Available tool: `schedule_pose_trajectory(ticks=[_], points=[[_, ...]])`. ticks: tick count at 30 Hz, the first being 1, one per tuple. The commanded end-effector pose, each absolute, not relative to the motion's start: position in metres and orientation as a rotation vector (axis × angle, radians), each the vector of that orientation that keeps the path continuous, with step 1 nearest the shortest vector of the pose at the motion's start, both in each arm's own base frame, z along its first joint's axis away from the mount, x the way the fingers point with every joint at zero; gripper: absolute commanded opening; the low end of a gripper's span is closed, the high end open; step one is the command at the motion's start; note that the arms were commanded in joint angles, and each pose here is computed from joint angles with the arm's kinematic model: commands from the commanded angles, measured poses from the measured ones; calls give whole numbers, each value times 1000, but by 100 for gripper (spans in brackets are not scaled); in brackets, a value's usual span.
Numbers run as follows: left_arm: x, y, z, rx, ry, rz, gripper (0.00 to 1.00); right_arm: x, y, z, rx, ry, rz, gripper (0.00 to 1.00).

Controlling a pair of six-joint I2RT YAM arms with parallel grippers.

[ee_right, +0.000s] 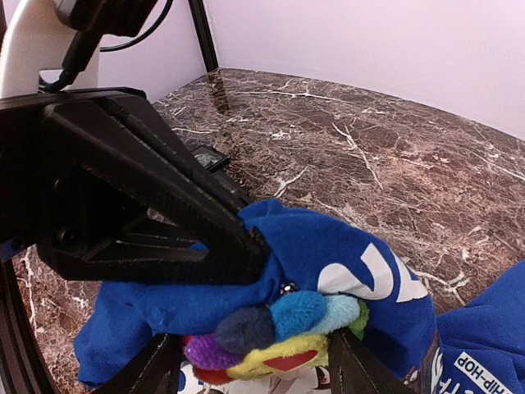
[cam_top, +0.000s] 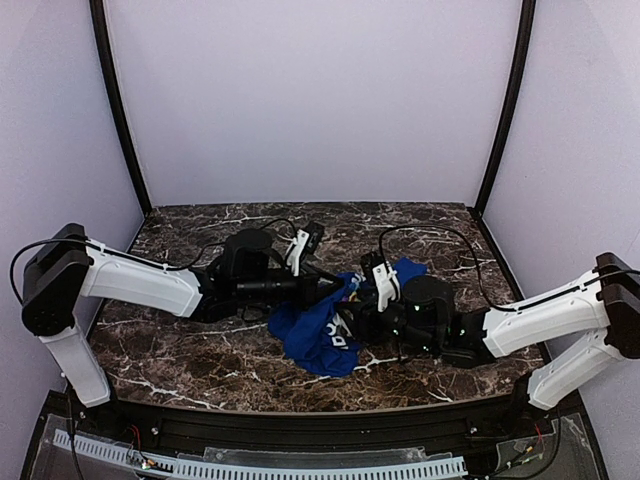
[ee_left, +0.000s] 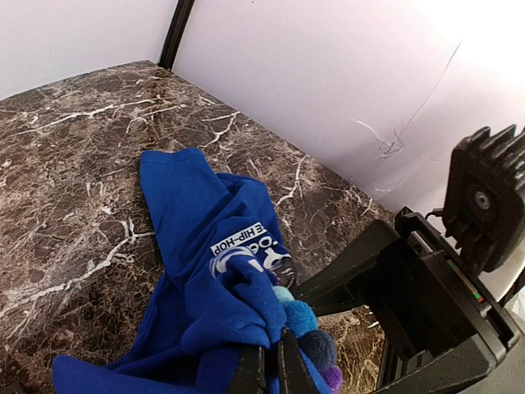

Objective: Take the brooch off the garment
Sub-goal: Pick up the brooch from the crumpled clothing.

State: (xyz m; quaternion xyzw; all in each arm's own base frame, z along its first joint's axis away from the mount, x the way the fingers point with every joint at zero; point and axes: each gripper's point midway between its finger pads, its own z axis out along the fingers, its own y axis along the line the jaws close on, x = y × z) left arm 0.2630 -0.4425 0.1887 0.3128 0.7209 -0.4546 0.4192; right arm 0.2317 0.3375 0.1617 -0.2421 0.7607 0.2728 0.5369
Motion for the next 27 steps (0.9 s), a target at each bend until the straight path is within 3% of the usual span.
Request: schedule_pose_trajectory(ticks=[1,6,11,13,27], points=[[249,-445,207,857,1706,-1201,1,242,344,177,-503,1777,638,60],[253,-436,204,841,1718,-1137,1,252,328,174,-411,1795,560,43],[261,-424,201,802,1745,-1046,1,246,326,178,-430,1785,592,34],[261,-423,201,803,1744,-1039,1,242,329,179,-457,1779,615,26],[248,-425,201,889,1720,-1072,1,229,325,192,-520,1737,676,0]])
